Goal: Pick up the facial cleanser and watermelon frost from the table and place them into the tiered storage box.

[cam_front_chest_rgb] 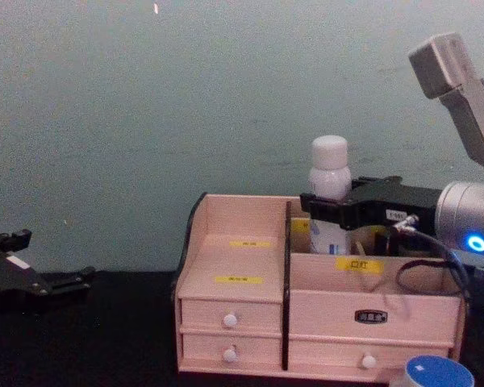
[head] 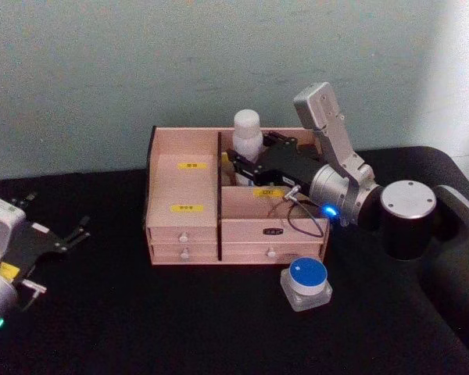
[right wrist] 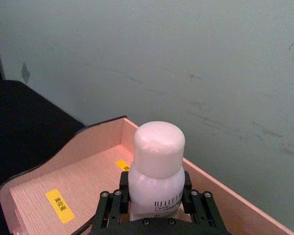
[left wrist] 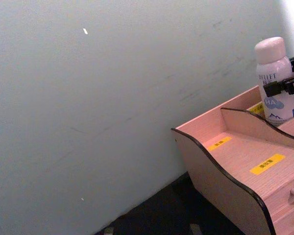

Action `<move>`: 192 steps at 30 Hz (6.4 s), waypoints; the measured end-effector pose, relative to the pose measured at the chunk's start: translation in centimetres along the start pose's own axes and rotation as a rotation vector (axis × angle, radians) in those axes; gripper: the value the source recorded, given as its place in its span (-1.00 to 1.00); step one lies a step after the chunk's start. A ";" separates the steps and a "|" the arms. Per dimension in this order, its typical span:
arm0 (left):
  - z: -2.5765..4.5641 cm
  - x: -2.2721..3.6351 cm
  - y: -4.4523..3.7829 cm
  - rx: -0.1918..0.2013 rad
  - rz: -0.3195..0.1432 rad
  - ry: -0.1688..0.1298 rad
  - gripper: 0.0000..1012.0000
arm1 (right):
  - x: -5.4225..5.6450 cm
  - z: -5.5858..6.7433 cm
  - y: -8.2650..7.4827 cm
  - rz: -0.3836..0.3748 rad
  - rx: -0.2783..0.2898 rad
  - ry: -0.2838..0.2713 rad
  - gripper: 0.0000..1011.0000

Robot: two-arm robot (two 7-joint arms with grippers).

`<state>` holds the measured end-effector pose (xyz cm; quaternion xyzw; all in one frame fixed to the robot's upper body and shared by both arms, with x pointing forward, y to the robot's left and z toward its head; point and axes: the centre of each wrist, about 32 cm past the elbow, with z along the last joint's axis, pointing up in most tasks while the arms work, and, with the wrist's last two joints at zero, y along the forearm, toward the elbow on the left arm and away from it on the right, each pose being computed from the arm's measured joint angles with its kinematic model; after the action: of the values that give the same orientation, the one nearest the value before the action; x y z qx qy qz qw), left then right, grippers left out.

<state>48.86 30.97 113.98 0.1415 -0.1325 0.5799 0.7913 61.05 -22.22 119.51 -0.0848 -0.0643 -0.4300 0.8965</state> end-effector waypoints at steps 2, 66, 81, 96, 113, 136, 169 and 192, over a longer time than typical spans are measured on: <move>0.00 0.00 0.00 0.000 0.000 0.000 0.98 | 0.0 0.0 0.0 0.000 -0.010 0.000 0.18; 0.00 0.00 0.00 0.000 0.000 0.000 0.98 | -0.1 0.7 -3.6 -0.049 0.046 -0.044 0.98; 0.00 0.00 0.00 0.000 0.000 0.000 0.98 | -0.6 0.6 -12.1 0.048 0.050 -0.057 0.98; 0.00 0.00 0.00 0.000 0.000 0.000 0.98 | -1.7 -1.6 -17.0 0.149 -0.074 -0.022 0.98; 0.00 0.00 0.00 0.000 0.000 0.000 0.98 | -1.9 -4.3 -16.7 0.192 -0.203 0.053 0.98; 0.00 0.00 0.00 0.000 0.000 0.000 0.98 | -1.7 -5.6 -16.1 0.174 -0.249 0.079 0.98; 0.00 0.00 0.00 0.000 0.000 0.000 0.98 | -1.3 -5.9 -15.1 0.181 -0.255 0.112 0.98; 0.00 0.00 0.00 0.000 0.000 0.000 0.98 | -1.2 -6.1 -14.5 0.198 -0.265 0.125 0.98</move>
<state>48.86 30.97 113.98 0.1415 -0.1324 0.5799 0.7913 49.21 -31.50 114.74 -0.1815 0.0576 -0.3486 0.9177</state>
